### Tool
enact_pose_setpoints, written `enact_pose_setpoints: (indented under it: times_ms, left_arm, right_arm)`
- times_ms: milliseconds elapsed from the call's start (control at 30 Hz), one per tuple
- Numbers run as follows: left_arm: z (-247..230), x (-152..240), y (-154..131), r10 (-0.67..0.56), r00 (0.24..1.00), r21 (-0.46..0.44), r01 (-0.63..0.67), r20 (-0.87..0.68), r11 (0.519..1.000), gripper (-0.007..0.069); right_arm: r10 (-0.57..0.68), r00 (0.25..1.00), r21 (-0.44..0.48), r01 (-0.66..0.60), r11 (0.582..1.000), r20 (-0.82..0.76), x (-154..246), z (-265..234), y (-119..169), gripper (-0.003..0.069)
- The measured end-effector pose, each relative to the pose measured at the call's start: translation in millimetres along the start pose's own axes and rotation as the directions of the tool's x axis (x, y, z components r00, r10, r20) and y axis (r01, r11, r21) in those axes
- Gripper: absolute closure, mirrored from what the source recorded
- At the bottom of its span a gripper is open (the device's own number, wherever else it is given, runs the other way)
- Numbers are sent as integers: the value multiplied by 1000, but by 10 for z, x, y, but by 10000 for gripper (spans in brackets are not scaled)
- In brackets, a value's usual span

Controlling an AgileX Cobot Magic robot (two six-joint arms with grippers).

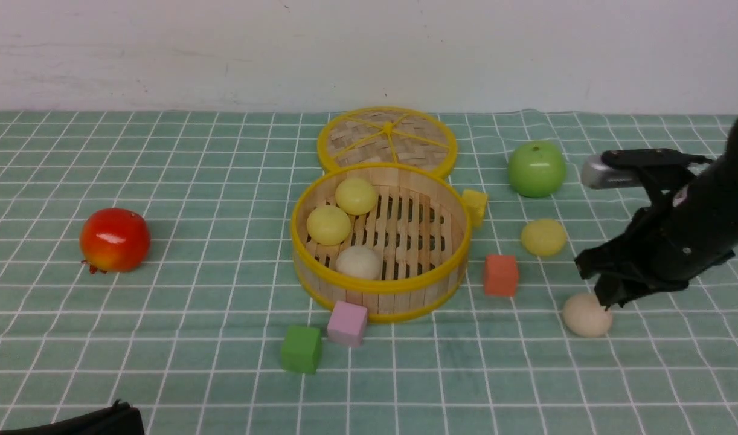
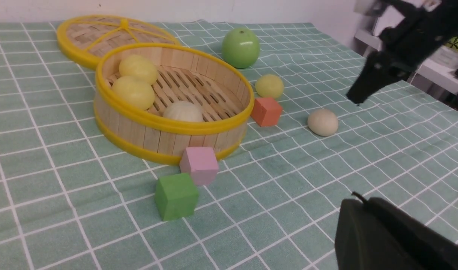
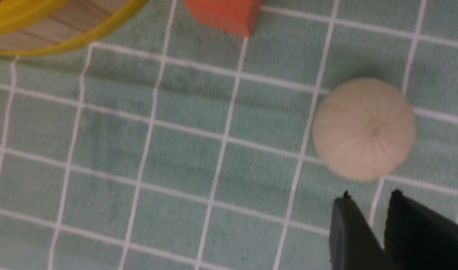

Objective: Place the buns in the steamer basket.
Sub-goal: Use the right arm to grab a steamed stuffed bun

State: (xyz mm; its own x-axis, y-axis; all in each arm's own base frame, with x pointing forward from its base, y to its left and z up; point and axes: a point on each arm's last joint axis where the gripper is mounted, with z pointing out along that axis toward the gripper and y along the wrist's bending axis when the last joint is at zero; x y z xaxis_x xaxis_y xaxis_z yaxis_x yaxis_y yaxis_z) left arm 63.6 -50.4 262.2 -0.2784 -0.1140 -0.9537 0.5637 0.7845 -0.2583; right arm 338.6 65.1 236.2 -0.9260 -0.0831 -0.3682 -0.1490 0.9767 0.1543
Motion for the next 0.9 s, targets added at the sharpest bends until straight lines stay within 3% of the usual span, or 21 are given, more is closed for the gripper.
enact_pose_setpoints:
  times_ms: [200, 600, 833, 900]
  left_arm:
    - [0, 0, 0, 0, 1000, 0, 0, 0, 1000, 634]
    - [0, 0, 0, 0, 1000, 0, 0, 0, 1000, 627]
    - [0, 0, 0, 0, 1000, 0, 0, 0, 1000, 621]
    - [0, 0, 0, 0, 1000, 0, 0, 0, 1000, 619]
  right_arm:
    - [17, 1000, 47, -16, 999, -11, -162, 307, -77, 386]
    - [38, 999, 64, -36, 997, -31, -161, 554, -127, 383]
    - [30, 999, 72, -28, 997, -22, -173, 614, -143, 466]
    - [6, 1000, 72, -5, 997, -22, -176, 613, -143, 557]
